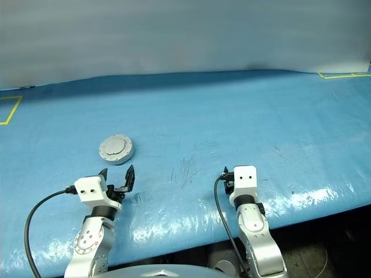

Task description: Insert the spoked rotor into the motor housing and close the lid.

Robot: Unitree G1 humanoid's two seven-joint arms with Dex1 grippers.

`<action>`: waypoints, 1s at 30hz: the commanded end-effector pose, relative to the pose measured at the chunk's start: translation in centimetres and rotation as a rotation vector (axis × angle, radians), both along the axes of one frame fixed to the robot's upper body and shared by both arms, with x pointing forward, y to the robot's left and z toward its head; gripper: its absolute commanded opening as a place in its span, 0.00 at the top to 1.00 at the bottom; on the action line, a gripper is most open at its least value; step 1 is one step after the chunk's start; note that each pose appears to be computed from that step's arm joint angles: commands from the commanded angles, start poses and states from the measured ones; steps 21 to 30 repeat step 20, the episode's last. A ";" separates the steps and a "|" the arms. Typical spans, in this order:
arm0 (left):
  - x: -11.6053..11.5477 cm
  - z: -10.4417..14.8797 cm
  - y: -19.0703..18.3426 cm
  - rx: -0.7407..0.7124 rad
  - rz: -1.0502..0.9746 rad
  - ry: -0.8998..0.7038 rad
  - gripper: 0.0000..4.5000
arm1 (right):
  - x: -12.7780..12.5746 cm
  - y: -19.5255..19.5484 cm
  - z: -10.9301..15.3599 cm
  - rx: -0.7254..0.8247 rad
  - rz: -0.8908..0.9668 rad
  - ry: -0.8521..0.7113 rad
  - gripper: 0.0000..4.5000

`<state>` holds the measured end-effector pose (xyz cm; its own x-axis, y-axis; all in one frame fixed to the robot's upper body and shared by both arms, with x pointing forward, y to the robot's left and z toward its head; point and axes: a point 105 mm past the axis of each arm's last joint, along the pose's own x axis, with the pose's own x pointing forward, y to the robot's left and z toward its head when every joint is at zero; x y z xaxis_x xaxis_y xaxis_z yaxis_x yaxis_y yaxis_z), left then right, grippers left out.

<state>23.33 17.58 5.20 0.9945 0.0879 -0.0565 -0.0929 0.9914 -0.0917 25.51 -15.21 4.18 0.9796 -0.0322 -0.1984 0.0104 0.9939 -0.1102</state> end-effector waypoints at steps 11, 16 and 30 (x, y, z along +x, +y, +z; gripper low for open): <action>0.2 0.2 0.8 0.000 0.030 -0.057 0.06 | 0.8 -0.2 2.8 -0.065 -0.003 -0.122 0.37; 0.5 0.4 0.6 0.005 0.024 -0.069 0.06 | 1.1 0.0 2.9 -0.066 0.005 -0.131 0.37; 0.5 0.7 0.1 -0.003 0.018 -0.075 0.06 | 1.4 0.0 2.9 -0.067 0.004 -0.131 0.37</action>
